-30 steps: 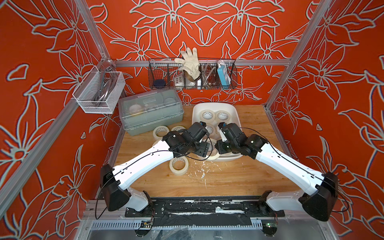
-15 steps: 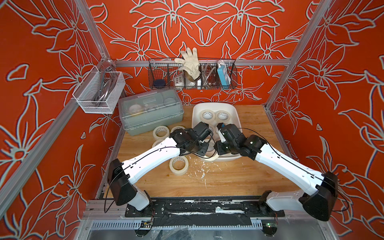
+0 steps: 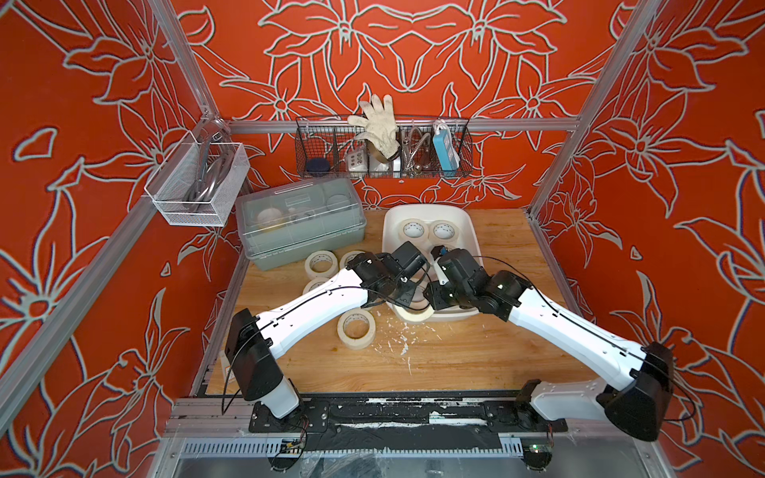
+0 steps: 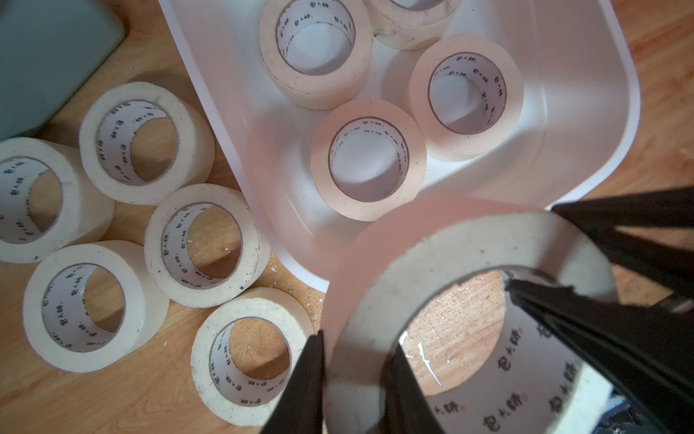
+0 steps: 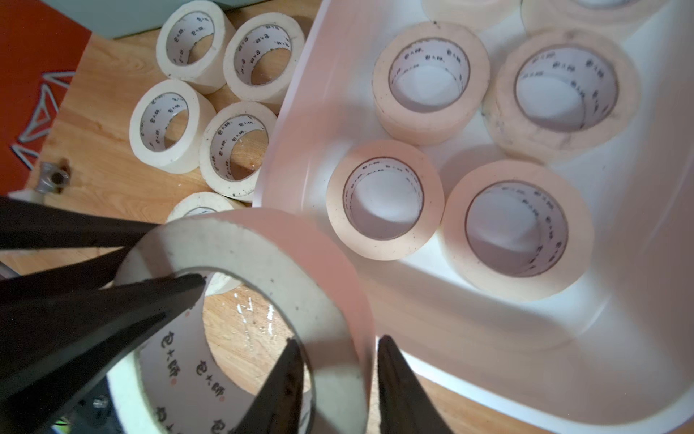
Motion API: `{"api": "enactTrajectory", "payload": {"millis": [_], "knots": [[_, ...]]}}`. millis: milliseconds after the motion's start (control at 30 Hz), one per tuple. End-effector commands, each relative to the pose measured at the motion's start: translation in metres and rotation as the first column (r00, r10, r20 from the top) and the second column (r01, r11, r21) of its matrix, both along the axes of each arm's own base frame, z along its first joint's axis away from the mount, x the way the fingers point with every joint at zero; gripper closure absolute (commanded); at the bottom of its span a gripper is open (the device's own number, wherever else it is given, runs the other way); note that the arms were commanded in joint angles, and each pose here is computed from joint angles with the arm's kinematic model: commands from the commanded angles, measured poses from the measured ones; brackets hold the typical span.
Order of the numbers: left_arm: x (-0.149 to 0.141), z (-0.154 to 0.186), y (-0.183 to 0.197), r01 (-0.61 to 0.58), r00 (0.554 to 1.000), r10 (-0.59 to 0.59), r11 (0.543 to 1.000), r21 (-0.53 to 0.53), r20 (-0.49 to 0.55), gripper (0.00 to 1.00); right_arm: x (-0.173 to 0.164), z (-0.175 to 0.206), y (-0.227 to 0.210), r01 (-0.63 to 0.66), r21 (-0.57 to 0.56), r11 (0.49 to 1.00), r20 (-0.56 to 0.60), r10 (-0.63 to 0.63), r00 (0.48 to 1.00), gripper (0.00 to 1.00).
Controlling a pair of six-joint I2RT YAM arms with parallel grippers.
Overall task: Take out the art tape in the storage box
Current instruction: Pick up the art tape from the storage box.
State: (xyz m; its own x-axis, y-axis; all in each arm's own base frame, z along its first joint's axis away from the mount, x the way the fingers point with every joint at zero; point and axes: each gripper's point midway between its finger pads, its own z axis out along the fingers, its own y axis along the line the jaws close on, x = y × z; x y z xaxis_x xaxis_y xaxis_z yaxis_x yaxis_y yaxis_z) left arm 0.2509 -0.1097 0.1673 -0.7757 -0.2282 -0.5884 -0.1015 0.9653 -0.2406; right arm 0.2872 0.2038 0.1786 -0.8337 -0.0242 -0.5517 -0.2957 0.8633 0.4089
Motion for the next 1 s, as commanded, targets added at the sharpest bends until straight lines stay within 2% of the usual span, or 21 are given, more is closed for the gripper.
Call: {"api": "enactTrajectory", "payload": {"millis": [0,267,667,967], "knots": [[-0.01,0.015,0.012,0.0,1.0,0.0,1.0,0.03,0.014,0.01,0.015,0.007,0.009,0.024,0.041,0.999,-0.004,-0.023,1.0,0.32],[-0.017,0.024,0.016,0.011,0.999,-0.012,1.0,0.026,0.033,0.01,0.044,-0.024,0.021,0.065,-0.018,0.998,-0.105,-0.067,0.992,0.31],[-0.014,0.016,0.005,0.042,0.999,-0.042,0.999,-0.008,0.026,0.01,0.065,-0.059,0.015,0.06,-0.164,0.985,-0.103,-0.077,0.992,0.35],[-0.013,0.01,0.0,0.052,0.999,-0.052,0.998,-0.019,-0.002,0.01,0.071,-0.078,0.025,0.027,-0.174,0.984,-0.151,-0.054,0.987,0.42]]}}
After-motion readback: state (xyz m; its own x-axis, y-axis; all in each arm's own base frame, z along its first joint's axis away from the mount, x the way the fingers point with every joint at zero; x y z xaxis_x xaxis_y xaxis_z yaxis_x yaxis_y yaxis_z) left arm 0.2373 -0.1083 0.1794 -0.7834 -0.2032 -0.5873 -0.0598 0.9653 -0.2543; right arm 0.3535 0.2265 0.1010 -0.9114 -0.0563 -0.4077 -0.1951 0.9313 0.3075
